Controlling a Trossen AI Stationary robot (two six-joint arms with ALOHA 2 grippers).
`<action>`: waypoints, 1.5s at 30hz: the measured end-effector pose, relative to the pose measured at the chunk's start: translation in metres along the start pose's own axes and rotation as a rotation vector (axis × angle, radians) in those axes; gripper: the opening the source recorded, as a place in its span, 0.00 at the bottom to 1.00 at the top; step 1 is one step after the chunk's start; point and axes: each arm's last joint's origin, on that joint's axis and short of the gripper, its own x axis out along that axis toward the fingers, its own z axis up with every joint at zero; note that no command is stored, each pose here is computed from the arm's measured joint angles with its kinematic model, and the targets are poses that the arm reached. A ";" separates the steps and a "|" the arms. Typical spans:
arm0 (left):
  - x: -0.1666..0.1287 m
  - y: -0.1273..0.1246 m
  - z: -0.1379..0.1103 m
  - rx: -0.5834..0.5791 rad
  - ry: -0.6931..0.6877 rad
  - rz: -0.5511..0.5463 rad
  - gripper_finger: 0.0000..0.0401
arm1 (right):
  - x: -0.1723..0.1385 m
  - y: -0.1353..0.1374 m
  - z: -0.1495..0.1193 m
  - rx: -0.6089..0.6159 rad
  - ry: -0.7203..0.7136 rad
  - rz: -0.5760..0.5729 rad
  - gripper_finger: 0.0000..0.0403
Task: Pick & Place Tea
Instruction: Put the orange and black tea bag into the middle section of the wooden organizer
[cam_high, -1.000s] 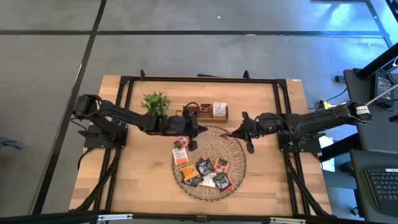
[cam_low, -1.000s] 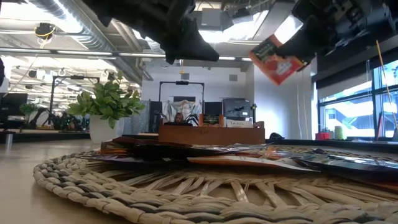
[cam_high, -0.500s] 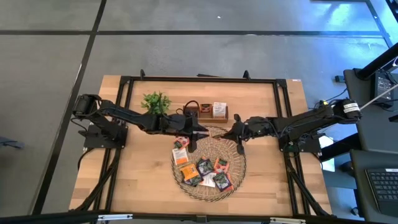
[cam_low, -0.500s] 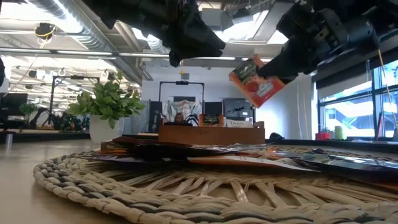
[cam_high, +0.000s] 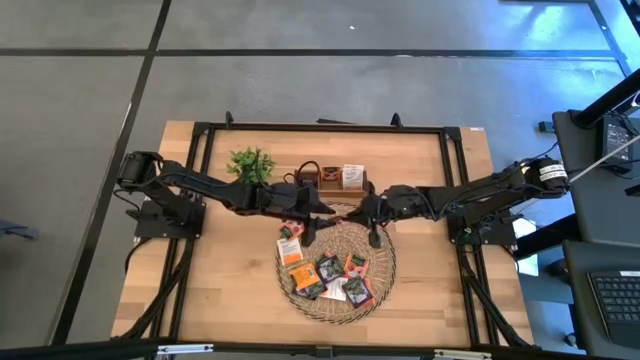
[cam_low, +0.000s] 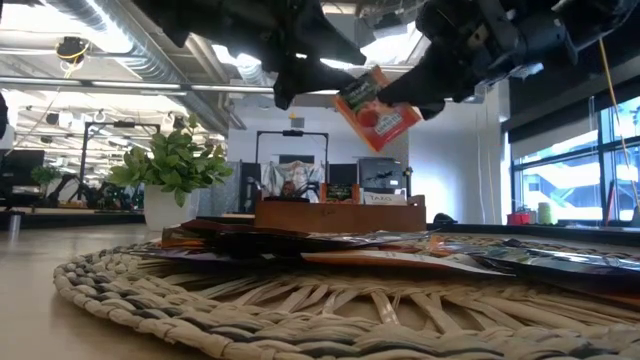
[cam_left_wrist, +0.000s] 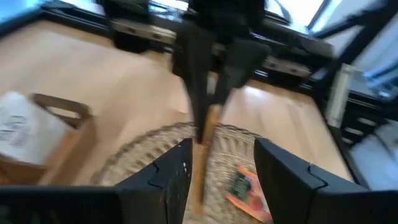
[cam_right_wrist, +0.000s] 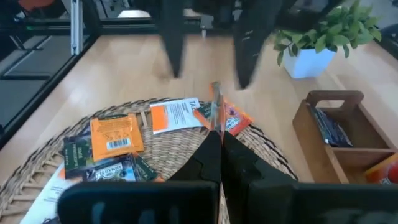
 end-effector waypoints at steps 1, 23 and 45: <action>0.000 -0.001 0.000 0.000 0.009 -0.020 0.42 | 0.001 0.000 0.002 0.000 -0.006 0.001 0.01; 0.000 0.001 -0.007 0.035 0.085 -0.032 0.19 | 0.001 0.002 0.008 0.001 -0.006 0.038 0.01; 0.000 0.013 -0.002 0.151 0.077 0.001 0.01 | -0.032 0.002 0.013 -0.151 0.091 0.061 0.37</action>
